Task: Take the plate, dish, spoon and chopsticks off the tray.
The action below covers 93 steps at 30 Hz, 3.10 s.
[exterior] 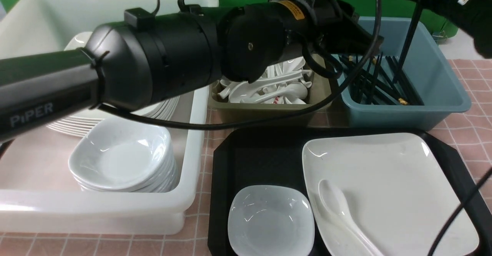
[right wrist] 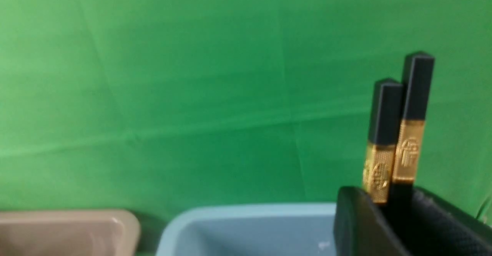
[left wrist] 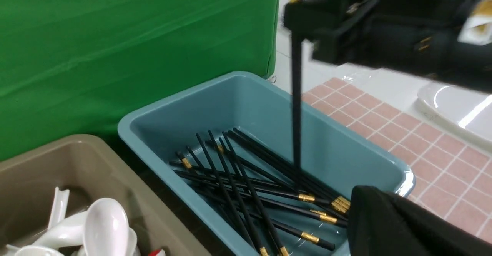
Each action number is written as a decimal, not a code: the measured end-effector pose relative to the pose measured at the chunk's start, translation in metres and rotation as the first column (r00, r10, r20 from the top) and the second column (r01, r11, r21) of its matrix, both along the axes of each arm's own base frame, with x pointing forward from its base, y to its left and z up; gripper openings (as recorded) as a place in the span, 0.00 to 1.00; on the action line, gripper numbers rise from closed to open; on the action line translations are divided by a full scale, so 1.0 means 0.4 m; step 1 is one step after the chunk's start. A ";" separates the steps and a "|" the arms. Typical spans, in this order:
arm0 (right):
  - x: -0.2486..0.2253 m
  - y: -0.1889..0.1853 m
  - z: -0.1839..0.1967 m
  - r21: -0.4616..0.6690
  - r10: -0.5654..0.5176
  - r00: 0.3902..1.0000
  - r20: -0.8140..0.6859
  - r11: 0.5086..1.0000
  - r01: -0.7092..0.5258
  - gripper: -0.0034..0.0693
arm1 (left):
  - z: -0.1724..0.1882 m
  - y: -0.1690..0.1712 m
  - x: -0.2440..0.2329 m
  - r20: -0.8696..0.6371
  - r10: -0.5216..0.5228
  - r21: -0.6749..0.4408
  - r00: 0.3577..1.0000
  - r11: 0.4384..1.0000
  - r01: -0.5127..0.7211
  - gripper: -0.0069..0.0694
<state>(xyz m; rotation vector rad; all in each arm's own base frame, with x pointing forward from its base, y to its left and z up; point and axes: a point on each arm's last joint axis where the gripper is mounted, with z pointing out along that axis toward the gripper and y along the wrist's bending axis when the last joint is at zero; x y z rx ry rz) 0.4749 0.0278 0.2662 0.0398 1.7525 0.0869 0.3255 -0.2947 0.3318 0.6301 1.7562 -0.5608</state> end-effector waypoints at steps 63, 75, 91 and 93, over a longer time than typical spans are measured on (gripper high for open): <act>-0.872 0.032 0.252 0.119 0.410 0.574 -0.709 0.872 -0.475 0.09 | -0.413 -0.283 -0.209 -0.518 -0.528 0.706 0.673 0.180 0.685 0.63; -0.874 0.050 0.261 0.195 0.480 0.565 -0.671 0.849 -0.490 0.09 | -0.378 -0.283 -0.198 -0.512 -0.444 0.693 0.735 0.292 0.659 0.13; -0.843 0.074 0.414 0.081 0.578 0.767 -0.279 0.810 -0.580 0.09 | -0.014 -0.056 0.142 -0.280 -0.175 0.464 0.944 0.836 0.293 0.13; -0.828 0.071 0.420 0.065 0.561 0.792 -0.242 0.824 -0.563 0.09 | 0.001 -0.023 0.179 -0.251 -0.145 0.411 0.957 0.879 0.241 0.13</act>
